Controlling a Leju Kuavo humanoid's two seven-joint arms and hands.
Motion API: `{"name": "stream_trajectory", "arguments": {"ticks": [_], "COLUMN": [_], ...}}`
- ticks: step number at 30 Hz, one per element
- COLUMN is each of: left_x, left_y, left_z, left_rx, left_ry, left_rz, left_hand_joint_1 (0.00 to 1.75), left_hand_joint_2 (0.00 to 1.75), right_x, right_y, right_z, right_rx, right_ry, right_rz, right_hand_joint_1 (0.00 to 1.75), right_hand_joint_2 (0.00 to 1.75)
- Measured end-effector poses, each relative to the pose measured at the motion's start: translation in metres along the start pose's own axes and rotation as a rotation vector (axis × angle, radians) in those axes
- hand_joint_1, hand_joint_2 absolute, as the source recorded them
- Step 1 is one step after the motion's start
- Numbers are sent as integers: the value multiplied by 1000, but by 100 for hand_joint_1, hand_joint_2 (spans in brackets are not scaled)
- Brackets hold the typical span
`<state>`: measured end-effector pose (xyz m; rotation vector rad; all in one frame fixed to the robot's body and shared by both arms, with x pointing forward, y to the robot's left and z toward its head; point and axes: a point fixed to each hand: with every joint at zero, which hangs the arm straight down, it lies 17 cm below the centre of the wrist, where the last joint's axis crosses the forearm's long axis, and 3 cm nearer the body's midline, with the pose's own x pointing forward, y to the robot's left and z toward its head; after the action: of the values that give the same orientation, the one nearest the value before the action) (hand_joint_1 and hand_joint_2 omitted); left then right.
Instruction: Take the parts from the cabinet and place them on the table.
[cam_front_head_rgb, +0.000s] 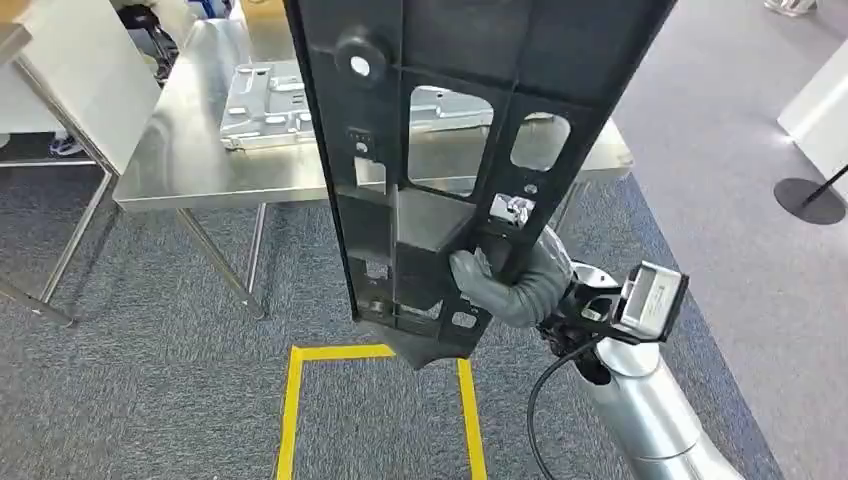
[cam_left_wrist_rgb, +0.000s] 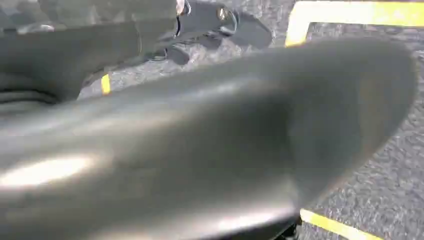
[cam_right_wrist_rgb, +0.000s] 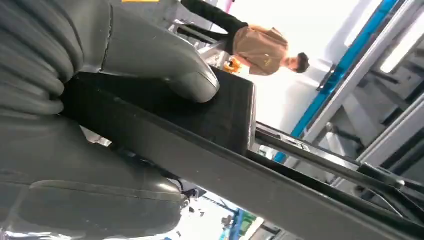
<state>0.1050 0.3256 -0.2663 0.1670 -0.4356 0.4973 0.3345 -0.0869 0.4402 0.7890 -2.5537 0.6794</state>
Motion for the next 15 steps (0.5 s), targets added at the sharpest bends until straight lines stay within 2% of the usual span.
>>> {"name": "stream_trajectory", "arguments": {"ticks": [15], "left_x": [1], "left_y": [-1], "left_z": [0], "left_rx": [-4], "left_ry": [-4], "left_rz": [-6], "left_hand_joint_1": [0], "left_hand_joint_2": [0], "right_x": [2], "right_y": [-4], "right_z": [6], "right_rx": [-21], "right_ry": [-7], "right_rz": [-7], "right_hand_joint_1": [175], "right_hand_joint_2": [175]}}
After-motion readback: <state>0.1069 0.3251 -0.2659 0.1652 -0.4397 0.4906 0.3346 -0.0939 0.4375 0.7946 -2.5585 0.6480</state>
